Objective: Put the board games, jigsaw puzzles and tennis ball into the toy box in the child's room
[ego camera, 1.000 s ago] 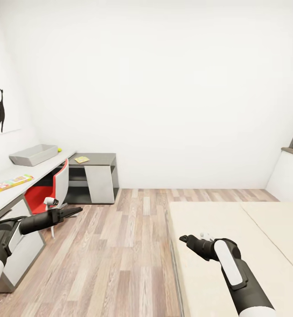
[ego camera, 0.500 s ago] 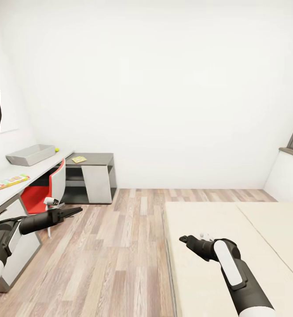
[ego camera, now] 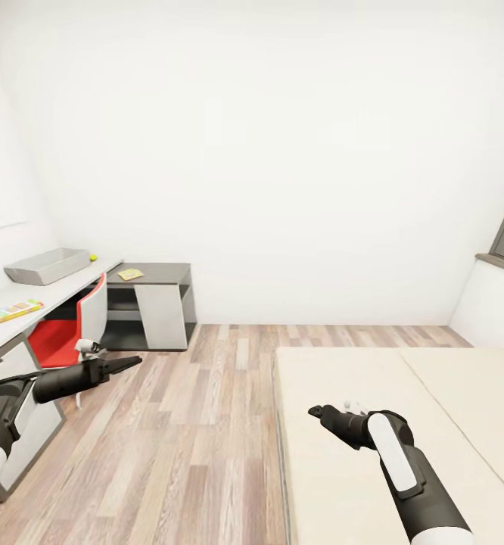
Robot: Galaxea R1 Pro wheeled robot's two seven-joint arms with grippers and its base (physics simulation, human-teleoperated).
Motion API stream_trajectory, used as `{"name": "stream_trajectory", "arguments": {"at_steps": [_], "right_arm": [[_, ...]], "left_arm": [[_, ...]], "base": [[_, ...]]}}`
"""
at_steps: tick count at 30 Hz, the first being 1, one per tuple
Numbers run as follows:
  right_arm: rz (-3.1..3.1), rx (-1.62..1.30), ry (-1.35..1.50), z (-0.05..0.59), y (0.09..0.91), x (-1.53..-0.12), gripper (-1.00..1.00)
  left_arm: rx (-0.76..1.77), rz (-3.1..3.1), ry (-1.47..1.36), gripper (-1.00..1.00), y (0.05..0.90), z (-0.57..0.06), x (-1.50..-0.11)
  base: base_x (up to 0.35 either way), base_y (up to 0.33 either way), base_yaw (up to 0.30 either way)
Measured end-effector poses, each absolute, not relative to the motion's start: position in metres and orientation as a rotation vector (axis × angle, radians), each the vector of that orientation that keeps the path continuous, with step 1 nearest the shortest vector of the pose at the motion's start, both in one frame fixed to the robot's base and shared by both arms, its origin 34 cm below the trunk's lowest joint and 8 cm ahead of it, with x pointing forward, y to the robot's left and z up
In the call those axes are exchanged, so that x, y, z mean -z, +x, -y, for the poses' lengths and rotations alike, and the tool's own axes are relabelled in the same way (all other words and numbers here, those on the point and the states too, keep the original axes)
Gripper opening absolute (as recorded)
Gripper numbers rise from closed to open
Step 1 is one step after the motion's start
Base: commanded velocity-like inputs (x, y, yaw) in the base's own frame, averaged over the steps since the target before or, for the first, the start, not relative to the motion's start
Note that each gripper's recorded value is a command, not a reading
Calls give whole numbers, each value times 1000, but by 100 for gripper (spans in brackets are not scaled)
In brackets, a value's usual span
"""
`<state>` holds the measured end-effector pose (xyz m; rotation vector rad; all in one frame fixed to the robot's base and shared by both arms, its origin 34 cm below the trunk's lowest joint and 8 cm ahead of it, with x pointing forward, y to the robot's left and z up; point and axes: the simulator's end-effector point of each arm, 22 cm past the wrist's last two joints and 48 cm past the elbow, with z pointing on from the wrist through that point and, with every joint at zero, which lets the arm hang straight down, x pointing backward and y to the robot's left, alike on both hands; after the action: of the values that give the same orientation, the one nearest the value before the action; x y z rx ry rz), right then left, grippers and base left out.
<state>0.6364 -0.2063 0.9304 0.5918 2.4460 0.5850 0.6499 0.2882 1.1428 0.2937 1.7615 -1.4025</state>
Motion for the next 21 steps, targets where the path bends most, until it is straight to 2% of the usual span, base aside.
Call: {"name": "stream_trajectory", "arguments": {"at_steps": [21], "right_arm": [[-2444,-588,595,207,637,-931,100]], "left_arm": [[1401,-1762,294,100,650,-288,-1143]], "base": [[0,-182,0]]}}
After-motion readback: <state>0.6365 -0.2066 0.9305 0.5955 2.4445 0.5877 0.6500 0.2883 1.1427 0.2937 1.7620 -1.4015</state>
